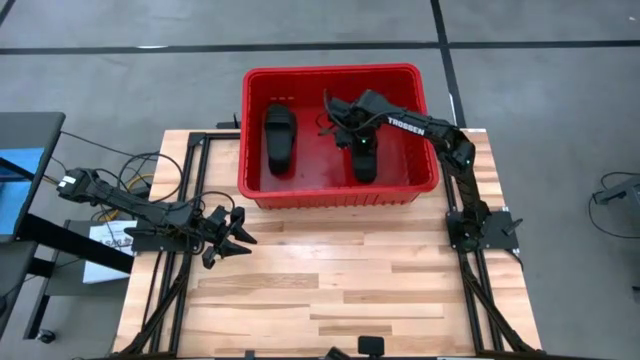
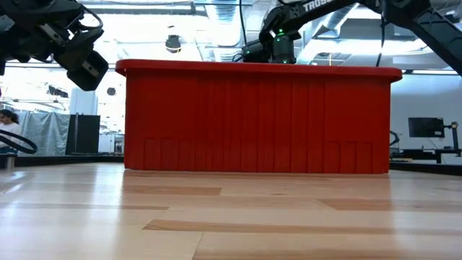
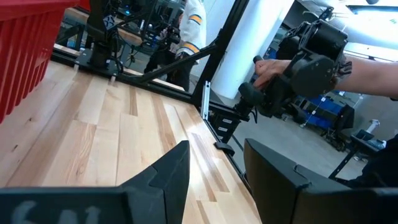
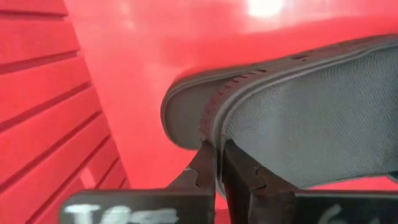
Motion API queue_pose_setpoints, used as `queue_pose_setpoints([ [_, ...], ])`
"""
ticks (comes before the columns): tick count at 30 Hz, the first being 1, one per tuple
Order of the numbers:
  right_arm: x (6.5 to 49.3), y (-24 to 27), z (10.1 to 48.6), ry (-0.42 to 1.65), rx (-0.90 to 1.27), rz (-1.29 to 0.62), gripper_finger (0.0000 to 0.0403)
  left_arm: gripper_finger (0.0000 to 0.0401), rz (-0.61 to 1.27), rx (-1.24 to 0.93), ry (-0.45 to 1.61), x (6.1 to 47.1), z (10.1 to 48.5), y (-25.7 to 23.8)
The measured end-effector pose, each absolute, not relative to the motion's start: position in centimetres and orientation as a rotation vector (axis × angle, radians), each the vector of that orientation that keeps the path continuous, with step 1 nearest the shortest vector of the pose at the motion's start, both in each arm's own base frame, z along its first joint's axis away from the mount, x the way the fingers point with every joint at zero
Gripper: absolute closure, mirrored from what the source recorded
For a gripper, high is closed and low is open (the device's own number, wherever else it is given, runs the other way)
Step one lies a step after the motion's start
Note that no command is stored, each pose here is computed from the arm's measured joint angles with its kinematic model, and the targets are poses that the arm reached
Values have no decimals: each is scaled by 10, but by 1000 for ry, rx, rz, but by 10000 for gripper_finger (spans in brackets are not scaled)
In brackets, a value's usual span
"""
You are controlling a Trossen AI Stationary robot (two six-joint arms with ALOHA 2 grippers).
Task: Pick and place slides into bin
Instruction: Put the black slipper into the red bin
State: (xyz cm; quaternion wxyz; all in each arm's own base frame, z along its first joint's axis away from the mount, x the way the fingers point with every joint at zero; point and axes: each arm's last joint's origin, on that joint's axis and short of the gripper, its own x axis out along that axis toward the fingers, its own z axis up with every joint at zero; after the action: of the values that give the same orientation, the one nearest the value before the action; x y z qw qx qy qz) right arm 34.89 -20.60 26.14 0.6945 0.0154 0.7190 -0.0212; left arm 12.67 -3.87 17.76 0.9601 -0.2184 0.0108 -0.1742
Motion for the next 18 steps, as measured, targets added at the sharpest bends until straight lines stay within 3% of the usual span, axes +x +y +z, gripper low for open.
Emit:
queue_pose_setpoints([
  [18,353,-201,261,1598,30,-55,373,259,-353,-443,22,127,178,-39],
])
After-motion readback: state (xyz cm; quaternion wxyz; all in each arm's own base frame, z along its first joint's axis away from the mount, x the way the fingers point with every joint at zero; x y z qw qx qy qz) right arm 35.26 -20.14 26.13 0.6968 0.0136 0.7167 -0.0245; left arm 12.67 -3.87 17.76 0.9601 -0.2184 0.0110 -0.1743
